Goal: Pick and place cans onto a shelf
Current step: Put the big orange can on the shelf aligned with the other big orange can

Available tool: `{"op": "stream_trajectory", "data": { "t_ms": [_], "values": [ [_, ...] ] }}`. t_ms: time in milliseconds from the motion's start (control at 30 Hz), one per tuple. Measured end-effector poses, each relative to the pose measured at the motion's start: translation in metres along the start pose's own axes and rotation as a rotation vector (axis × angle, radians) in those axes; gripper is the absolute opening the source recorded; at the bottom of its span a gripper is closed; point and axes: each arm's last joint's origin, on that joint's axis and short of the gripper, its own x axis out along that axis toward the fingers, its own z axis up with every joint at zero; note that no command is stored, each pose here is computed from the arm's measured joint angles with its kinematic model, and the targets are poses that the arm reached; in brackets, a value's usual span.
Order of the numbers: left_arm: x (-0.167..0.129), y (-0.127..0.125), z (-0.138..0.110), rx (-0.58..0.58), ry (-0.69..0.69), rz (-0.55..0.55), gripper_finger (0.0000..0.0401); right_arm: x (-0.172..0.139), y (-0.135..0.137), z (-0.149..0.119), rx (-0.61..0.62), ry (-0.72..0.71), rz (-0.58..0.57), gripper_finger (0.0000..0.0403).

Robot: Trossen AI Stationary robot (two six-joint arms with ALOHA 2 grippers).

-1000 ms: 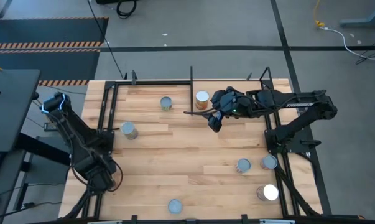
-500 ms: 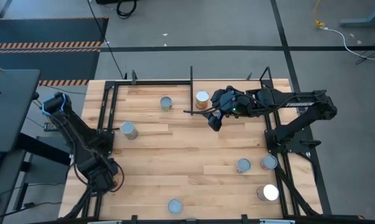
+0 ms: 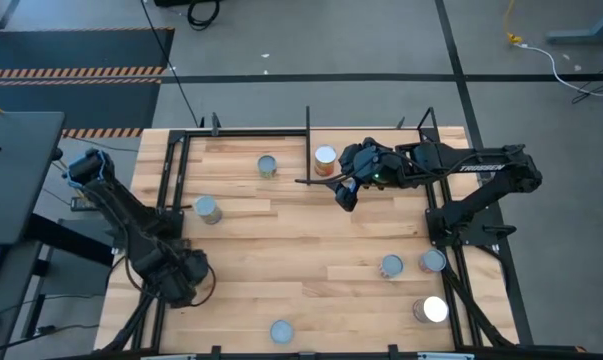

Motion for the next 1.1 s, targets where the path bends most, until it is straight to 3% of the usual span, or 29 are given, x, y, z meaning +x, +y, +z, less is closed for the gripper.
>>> {"op": "stream_trajectory", "data": {
  "t_ms": [300, 500, 633, 867, 1100],
  "values": [
    [0.022, 0.0, 0.056, 0.161, -0.302, 0.074, 0.0295, 0.0, 0.001, 0.0, 0.0, 0.008, 0.021, 0.0375],
    [0.034, 0.009, 0.095, 0.155, -0.411, 0.046, 0.0295, 0.0, 0.001, -0.001, 0.001, 0.018, 0.047, 0.0375],
    [0.021, 0.02, 0.122, 0.121, -0.456, 0.036, 0.0295, -0.001, 0.003, -0.001, -0.003, 0.035, 0.093, 0.0375],
    [-0.011, 0.054, 0.16, -0.017, -0.417, 0.051, 0.0295, -0.007, 0.016, -0.01, -0.159, 0.082, 0.176, 0.0375],
    [-0.015, 0.08, 0.197, -0.001, -0.25, 0.121, 0.0295, 0.016, 0.04, -0.027, -0.282, 0.219, 0.211, 0.0375]
  ]
}}
